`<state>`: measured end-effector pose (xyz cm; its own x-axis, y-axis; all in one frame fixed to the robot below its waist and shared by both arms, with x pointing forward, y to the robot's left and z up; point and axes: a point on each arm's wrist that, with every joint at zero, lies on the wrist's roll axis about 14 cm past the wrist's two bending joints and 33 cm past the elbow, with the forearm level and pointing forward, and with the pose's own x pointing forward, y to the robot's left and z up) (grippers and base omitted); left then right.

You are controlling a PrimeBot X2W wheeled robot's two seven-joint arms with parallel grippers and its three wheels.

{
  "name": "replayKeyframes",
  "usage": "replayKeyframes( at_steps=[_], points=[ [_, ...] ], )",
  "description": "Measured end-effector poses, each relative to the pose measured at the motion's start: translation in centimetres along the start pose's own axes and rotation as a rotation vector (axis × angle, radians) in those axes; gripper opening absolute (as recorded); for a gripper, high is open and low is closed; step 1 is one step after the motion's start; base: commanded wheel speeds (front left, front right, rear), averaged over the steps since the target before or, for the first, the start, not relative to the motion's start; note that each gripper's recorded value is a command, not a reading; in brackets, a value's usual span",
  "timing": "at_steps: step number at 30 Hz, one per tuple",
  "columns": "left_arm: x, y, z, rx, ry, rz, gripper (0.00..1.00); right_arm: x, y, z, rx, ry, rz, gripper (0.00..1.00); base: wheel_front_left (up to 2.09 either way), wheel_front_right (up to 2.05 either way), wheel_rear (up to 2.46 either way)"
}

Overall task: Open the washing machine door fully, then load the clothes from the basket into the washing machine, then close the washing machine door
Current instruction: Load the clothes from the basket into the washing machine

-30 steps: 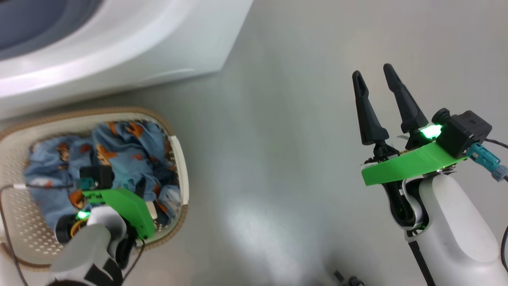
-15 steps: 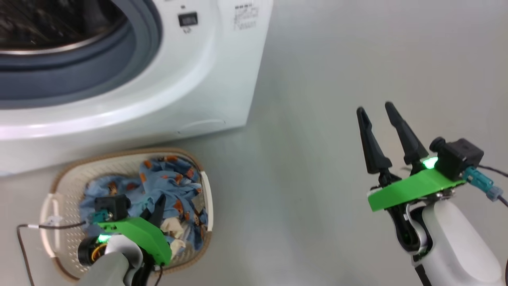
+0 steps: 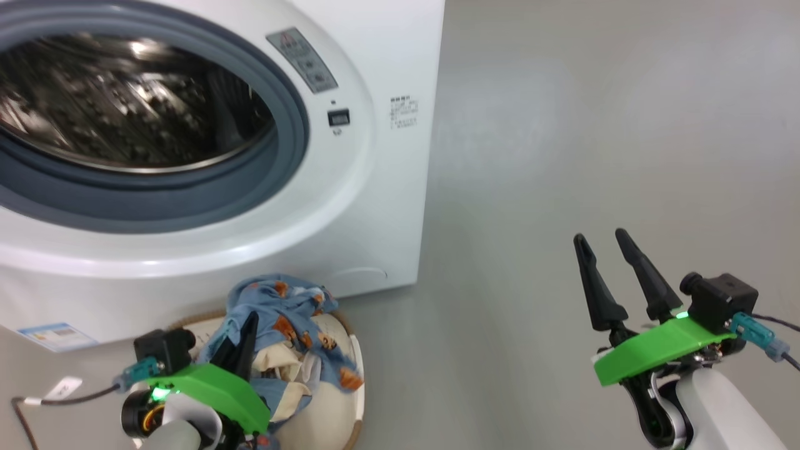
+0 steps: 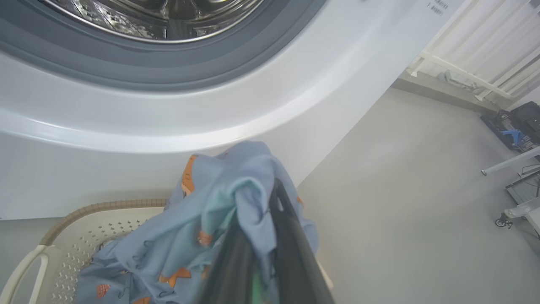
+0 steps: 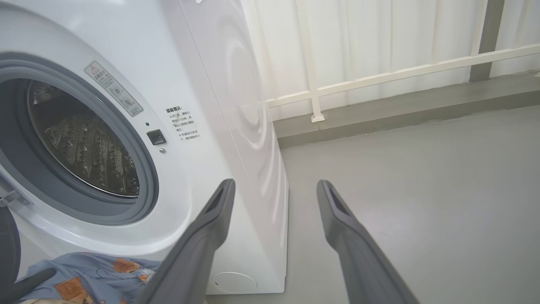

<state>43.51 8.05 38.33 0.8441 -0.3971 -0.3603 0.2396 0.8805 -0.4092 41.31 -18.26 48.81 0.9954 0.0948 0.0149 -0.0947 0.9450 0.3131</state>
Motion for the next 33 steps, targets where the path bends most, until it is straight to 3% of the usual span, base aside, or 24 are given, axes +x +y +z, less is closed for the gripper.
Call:
replayKeyframes(
  at_steps=[18,33],
  points=[
    [-7.8,-1.8,9.2,0.131,-0.380,0.045,0.00,-2.4,1.6,3.2,-0.019,-0.077,0.060,1.00,0.00,0.00,0.00],
    [-10.2,-1.0,10.7,0.137,-0.469,0.109,0.00,-2.7,1.2,3.3,-0.042,-0.072,0.062,1.00,0.00,0.00,0.00]
  ],
)
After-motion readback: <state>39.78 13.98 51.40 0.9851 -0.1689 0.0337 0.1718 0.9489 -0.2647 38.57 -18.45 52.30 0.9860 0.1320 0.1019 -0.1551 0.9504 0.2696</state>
